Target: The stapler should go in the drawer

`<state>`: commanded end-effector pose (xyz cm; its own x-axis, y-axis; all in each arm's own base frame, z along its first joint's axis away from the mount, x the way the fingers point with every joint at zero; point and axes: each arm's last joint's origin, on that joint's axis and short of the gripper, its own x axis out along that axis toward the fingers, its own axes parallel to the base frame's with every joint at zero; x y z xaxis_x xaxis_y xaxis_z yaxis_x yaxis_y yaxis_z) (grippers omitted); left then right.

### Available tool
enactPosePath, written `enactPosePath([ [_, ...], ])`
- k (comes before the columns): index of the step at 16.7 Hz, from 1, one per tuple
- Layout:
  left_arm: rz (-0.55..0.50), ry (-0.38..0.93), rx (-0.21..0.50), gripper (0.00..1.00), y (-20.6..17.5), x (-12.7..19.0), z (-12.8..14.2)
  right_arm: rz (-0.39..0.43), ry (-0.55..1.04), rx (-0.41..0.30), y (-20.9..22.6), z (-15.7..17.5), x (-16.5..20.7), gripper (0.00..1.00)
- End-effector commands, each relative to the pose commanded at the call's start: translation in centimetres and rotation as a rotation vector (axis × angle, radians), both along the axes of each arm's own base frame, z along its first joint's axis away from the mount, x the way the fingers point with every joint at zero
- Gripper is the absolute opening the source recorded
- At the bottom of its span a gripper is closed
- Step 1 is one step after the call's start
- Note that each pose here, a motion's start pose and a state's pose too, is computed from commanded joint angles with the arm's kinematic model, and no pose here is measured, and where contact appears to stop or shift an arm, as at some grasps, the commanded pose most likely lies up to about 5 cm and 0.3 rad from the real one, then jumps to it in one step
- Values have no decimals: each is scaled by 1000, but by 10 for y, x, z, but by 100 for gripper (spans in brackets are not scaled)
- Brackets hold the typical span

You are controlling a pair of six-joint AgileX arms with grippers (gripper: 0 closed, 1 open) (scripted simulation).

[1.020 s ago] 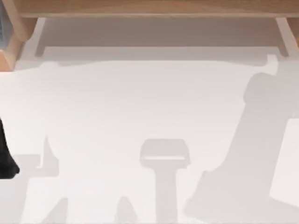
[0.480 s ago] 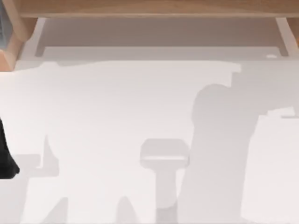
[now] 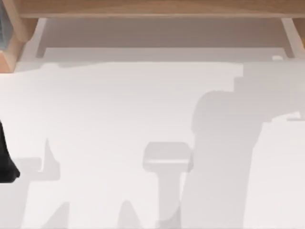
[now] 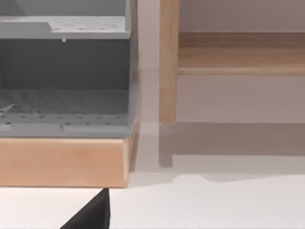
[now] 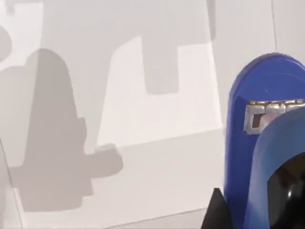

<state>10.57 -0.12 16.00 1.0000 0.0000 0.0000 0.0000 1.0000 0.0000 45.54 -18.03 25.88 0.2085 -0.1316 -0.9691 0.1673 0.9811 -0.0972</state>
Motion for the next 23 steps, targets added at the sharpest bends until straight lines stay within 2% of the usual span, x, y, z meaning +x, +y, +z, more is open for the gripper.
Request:
enactPosePath([
  [4, 0, 0, 0, 100, 0, 0, 0, 99, 138, 73, 4, -75, 19, 0],
  [6, 0, 0, 0, 100, 0, 0, 0, 122, 201, 104, 3, -103, 20, 0],
  [11, 0, 0, 0, 100, 0, 0, 0, 125, 219, 112, 2, -109, 19, 0],
  [23, 0, 0, 0, 100, 0, 0, 0, 125, 219, 112, 2, -109, 19, 90],
])
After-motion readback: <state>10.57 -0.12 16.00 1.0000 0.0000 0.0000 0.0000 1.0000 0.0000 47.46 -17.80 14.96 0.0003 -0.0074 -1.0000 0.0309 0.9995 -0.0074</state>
